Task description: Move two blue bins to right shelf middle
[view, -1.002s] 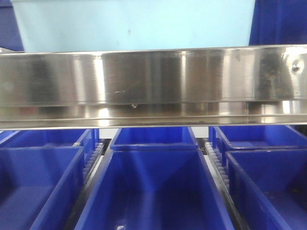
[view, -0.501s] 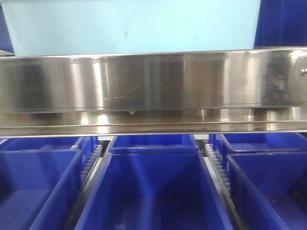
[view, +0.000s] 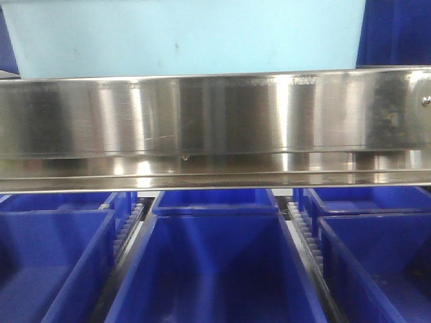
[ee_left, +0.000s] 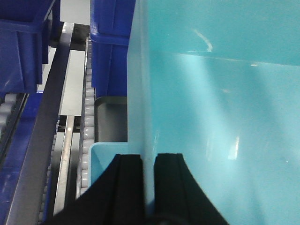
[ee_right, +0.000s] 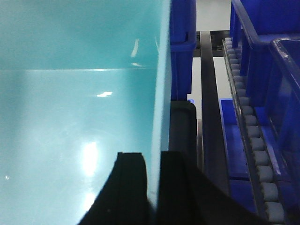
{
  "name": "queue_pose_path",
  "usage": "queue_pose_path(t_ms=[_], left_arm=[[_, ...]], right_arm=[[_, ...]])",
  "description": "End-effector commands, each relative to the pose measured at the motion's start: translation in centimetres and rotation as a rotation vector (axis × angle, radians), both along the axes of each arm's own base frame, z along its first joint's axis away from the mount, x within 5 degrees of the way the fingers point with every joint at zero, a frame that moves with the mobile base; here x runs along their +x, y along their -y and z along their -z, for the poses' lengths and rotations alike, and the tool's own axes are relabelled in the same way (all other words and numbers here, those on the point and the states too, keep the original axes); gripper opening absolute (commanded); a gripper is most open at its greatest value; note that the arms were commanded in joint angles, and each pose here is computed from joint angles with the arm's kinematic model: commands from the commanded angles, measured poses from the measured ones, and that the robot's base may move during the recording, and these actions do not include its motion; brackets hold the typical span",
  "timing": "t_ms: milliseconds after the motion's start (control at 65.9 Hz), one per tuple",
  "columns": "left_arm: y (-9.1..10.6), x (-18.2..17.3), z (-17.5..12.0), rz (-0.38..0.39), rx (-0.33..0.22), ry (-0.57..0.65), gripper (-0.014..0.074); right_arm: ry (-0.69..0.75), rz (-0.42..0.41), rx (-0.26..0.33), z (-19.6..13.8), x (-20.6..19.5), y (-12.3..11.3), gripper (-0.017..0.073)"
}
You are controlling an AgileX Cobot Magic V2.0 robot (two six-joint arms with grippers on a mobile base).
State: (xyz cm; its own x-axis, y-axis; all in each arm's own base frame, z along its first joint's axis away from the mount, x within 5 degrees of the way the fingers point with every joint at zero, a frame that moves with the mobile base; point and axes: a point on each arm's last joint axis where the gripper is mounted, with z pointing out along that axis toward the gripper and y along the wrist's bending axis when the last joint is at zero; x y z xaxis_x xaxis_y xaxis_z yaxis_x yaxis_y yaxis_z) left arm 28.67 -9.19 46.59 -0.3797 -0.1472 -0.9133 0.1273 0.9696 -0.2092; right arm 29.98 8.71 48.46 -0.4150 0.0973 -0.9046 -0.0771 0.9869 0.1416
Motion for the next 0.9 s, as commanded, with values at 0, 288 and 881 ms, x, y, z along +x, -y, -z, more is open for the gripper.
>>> queue_pose_path(t_ms=[0, 288, 881], left_arm=[[-0.1, -0.5, -1.2, 0.006, -0.028, 0.069, -0.0111], [-0.1, -0.5, -1.2, 0.006, -0.028, 0.069, -0.0111], [-1.2, -0.2, -1.4, -0.041, 0.201, 0.132, -0.0111]], right_arm=[[0.062, -0.005, -0.008, -1.0, -0.3, 0.2, -0.0162], [0.062, -0.005, -0.008, -1.0, -0.3, 0.2, -0.0162], [0.068, -0.077, -0.143, -0.8, -0.4, -0.3, -0.0162]])
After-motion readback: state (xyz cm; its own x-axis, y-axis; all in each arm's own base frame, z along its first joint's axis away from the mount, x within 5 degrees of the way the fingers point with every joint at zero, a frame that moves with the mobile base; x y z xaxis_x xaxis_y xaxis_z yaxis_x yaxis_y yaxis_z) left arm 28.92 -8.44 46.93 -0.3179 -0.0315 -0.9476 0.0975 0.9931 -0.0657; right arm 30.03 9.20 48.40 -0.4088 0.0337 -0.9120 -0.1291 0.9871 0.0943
